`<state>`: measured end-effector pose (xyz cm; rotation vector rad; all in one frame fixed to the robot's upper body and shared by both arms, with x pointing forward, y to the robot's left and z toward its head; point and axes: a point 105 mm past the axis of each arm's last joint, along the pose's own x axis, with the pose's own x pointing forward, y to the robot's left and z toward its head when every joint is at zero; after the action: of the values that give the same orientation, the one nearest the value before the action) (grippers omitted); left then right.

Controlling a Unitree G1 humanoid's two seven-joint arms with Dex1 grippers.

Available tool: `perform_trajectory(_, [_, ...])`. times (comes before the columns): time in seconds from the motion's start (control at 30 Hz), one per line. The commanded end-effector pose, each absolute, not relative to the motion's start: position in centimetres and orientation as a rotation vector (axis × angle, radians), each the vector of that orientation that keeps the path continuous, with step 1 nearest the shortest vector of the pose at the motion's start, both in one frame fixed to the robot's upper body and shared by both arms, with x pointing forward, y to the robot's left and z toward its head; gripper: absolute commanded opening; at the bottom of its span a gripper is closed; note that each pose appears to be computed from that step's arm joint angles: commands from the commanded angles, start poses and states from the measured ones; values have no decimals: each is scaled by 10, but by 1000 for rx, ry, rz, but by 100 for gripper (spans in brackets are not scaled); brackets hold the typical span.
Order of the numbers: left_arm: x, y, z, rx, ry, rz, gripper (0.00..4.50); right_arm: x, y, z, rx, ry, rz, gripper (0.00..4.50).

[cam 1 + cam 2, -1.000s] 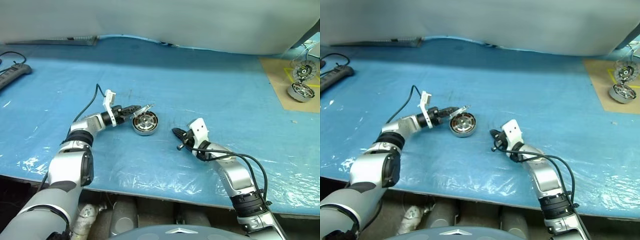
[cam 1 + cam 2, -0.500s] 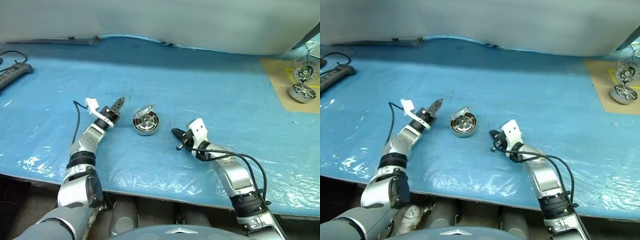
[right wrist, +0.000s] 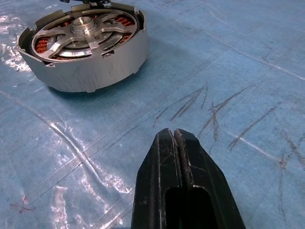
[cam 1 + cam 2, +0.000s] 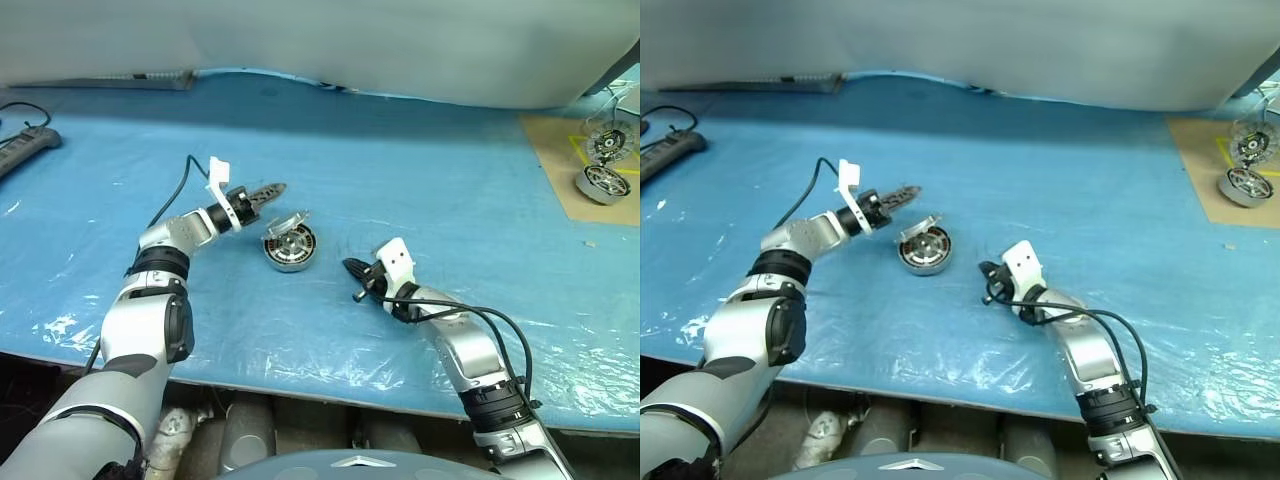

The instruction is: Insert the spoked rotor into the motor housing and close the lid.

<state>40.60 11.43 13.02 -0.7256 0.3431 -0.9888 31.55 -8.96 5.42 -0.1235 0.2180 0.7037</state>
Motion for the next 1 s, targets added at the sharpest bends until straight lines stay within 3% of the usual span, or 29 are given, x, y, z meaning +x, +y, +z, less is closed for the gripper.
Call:
perform_trajectory(0.03, [395,105,136,-645,421,-1117,4,313,-90,62,-124,174,693,0])
perform_trajectory(0.33, [379,97,114,-542,566,-1189,4,305,-83,79,-101,35,761,0])
perform_trajectory(0.67, [378,99,100,-464,599,-1163,4,307,-75,92,-59,-8,850,0])
perform_trajectory(0.77, [384,104,110,-458,526,-1145,4,309,-74,95,-57,-15,856,0])
perform_trajectory(1.0, [391,126,151,-338,116,-1051,4,313,-77,103,-69,-26,855,0])
